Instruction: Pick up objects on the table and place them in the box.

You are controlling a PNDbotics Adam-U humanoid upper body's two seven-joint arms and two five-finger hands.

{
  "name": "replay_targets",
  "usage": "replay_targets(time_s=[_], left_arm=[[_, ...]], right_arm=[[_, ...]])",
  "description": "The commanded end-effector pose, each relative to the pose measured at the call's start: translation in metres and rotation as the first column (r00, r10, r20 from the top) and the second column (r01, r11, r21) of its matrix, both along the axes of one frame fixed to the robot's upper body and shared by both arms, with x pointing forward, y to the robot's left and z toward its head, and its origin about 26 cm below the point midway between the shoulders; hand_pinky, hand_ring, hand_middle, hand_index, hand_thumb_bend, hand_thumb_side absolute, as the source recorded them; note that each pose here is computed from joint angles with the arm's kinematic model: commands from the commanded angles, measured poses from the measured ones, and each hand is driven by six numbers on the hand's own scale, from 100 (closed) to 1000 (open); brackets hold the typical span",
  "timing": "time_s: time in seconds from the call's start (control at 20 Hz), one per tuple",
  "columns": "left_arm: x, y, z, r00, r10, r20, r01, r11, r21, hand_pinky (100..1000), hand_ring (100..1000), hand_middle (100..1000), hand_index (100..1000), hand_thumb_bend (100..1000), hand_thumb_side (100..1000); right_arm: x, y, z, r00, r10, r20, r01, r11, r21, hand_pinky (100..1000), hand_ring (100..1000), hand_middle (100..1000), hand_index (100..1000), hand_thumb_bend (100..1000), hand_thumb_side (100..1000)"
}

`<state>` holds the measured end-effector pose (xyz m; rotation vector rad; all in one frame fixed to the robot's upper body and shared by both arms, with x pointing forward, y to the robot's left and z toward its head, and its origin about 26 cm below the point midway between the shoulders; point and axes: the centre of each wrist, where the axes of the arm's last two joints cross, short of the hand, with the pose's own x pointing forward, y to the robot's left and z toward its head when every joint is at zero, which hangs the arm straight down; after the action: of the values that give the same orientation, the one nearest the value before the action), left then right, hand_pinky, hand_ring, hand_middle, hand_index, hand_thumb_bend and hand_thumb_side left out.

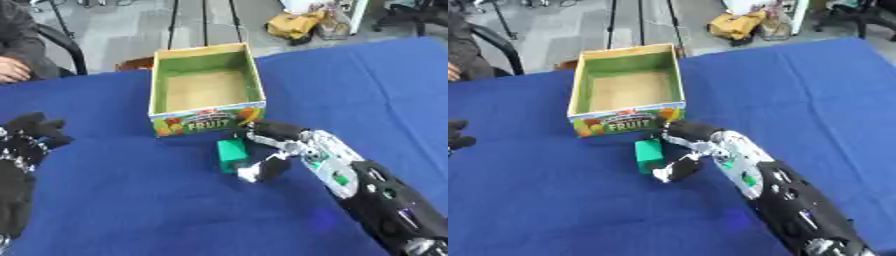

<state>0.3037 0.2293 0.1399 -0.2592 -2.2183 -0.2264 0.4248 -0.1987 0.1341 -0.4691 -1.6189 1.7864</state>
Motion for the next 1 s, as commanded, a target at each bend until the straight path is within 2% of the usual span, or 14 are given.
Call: replay_targets(time_s=[0.05, 0.15, 0.35, 0.5, 0.7, 0.75, 0.8, 1.0], left_arm=[[-0.001, 0.0, 0.005, 1.0, -0.009, 0.02, 0.009, 1.0, 0.006, 745, 809, 563, 776, 718, 759], [-0.001, 0.0, 0.005, 1.0, -0.01, 0.02, 0.009, 1.0, 0.006, 745, 809, 563, 776, 718, 759], [-0.001, 0.0, 0.006, 1.0, -0.011, 0.023, 0.01, 1.0, 0.006, 745, 809, 563, 776, 719, 757], [-0.001, 0.001, 0.007, 1.0, -0.007, 0.026, 0.007, 1.0, 0.006, 745, 809, 563, 776, 720, 755], [-0.001, 0.002, 0.009, 0.999, -0.001, 0.034, 0.001, 1.0, 0.004, 745, 808, 563, 776, 722, 752], [0.0, 0.002, 0.01, 0.999, 0.0, 0.035, -0.001, 1.0, 0.004, 745, 808, 563, 776, 722, 752], [0.0, 0.002, 0.01, 0.999, 0.001, 0.036, -0.002, 1.0, 0.004, 745, 808, 563, 776, 722, 752], [0.0, 0.003, 0.011, 0.999, 0.003, 0.039, -0.003, 1.0, 0.006, 745, 808, 563, 775, 723, 751]], right_arm=[[0.0, -0.002, 0.006, 0.999, -0.008, 0.031, 0.009, 1.0, -0.008, 558, 514, 462, 827, 100, 227], [0.0, -0.002, 0.009, 0.999, -0.017, 0.048, 0.017, 1.0, 0.006, 528, 480, 384, 762, 100, 100], [-0.002, -0.003, 0.018, 0.997, -0.028, 0.075, 0.025, 0.999, 0.038, 480, 438, 265, 642, 100, 100], [-0.005, -0.003, 0.029, 0.995, -0.024, 0.097, 0.019, 0.998, 0.059, 469, 423, 238, 605, 100, 100], [-0.012, -0.006, 0.049, 0.991, -0.013, 0.133, 0.003, 0.997, 0.077, 473, 423, 233, 600, 100, 100], [-0.014, -0.008, 0.055, 0.99, -0.013, 0.144, 0.001, 0.997, 0.083, 476, 425, 232, 597, 100, 170], [-0.016, -0.011, 0.062, 0.988, -0.015, 0.156, 0.001, 0.996, 0.091, 476, 425, 231, 597, 100, 100], [-0.025, -0.022, 0.092, 0.975, -0.031, 0.221, 0.007, 0.994, 0.107, 483, 427, 235, 604, 100, 100]])
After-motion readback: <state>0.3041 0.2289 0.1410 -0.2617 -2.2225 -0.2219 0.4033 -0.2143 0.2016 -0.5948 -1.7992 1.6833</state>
